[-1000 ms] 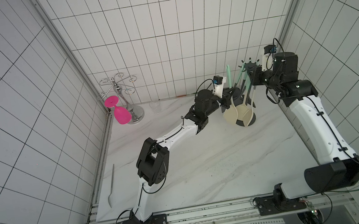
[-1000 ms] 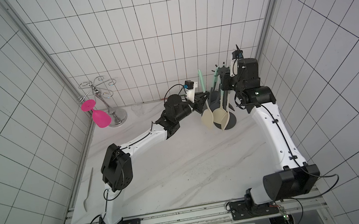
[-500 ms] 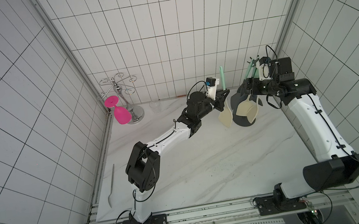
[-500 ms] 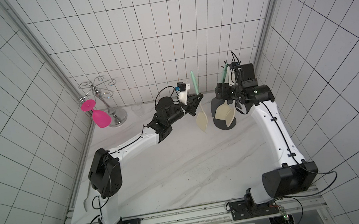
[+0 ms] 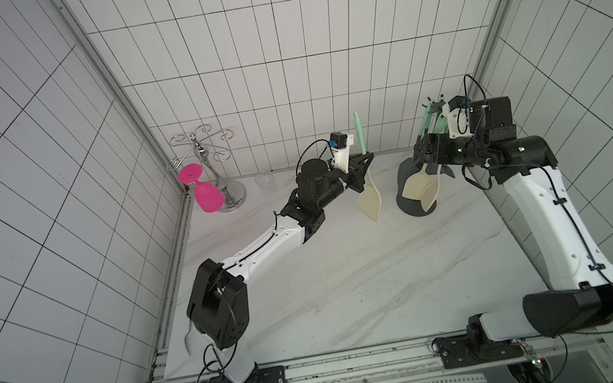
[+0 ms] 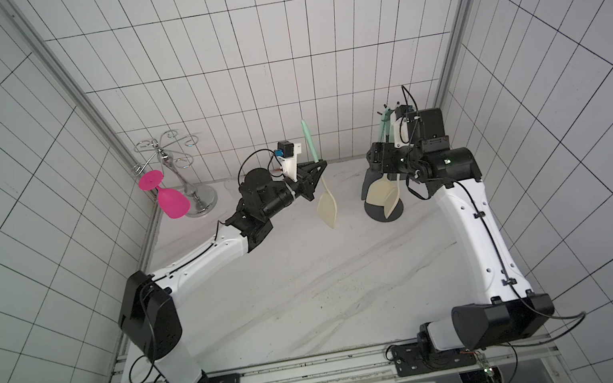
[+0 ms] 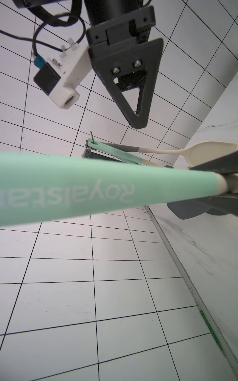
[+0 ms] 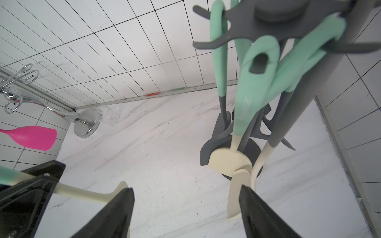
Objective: Take the spatula off the kitchen utensil rack
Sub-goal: Place the spatula at the center of the board.
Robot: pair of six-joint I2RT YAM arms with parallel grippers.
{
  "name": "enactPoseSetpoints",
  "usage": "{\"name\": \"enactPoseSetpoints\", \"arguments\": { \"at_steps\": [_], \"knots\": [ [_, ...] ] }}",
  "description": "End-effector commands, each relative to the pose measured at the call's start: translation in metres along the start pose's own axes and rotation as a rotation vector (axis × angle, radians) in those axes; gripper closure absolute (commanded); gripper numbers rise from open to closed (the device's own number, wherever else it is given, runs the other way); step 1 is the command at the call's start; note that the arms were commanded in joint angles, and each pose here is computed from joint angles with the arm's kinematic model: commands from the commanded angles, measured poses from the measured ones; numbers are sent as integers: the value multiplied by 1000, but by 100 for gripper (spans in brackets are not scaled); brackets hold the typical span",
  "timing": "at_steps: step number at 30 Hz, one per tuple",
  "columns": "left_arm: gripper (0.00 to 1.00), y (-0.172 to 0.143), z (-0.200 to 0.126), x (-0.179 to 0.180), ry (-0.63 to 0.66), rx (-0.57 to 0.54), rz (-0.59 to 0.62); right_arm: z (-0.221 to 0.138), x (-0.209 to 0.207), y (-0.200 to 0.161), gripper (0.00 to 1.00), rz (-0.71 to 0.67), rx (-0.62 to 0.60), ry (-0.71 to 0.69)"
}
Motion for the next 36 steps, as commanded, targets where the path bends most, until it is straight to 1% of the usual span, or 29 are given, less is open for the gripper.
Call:
{"name": "enactPoseSetpoints", "arguments": {
  "at_steps": [1, 7, 12, 16, 19, 20, 23, 25, 27, 30, 33, 36],
  "knots": [
    [100, 11, -18, 3, 54, 48, -23, -21, 7, -10, 17, 9, 33, 54],
    [100, 4, -47, 7, 197, 223, -55, -29, 5, -39, 18, 18, 82, 84],
    [100, -17, -80, 17, 343, 410, -18, -27, 12, -69, 20, -20, 114, 111],
    [100, -45, -115, 45, 459, 633, -73, -12, 21, -107, 22, -79, 156, 122],
    [100, -69, -146, 71, 602, 800, -114, 10, 33, -137, 22, -131, 167, 159],
    [100, -77, -154, 77, 630, 838, -137, 19, 36, -146, 22, -136, 183, 176],
    [100, -107, -174, 96, 684, 927, -224, 50, 53, -176, 23, -152, 281, 243],
    [100, -127, -182, 103, 720, 999, -243, 64, 69, -195, 23, -192, 332, 280],
    [100, -141, -186, 109, 748, 1070, -235, 74, 81, -209, 23, -227, 364, 306],
    [100, -165, -194, 121, 779, 1168, -230, 81, 94, -223, 23, -261, 398, 336],
    [100, -190, -205, 133, 820, 1264, -253, 86, 97, -234, 22, -279, 413, 348],
    [100, -199, -214, 146, 889, 1349, -234, 89, 96, -243, 22, -288, 415, 355]
  ]
}}
Point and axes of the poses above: each gripper's point midway between its finger pads, its own z axis out along the fingers, its own x axis along the line the jaws close on, y = z × x, the point moved 10 cm from there along -z, back along the fingers, and after that the axes turned 8 degrees about z, right-handed, at the moved point
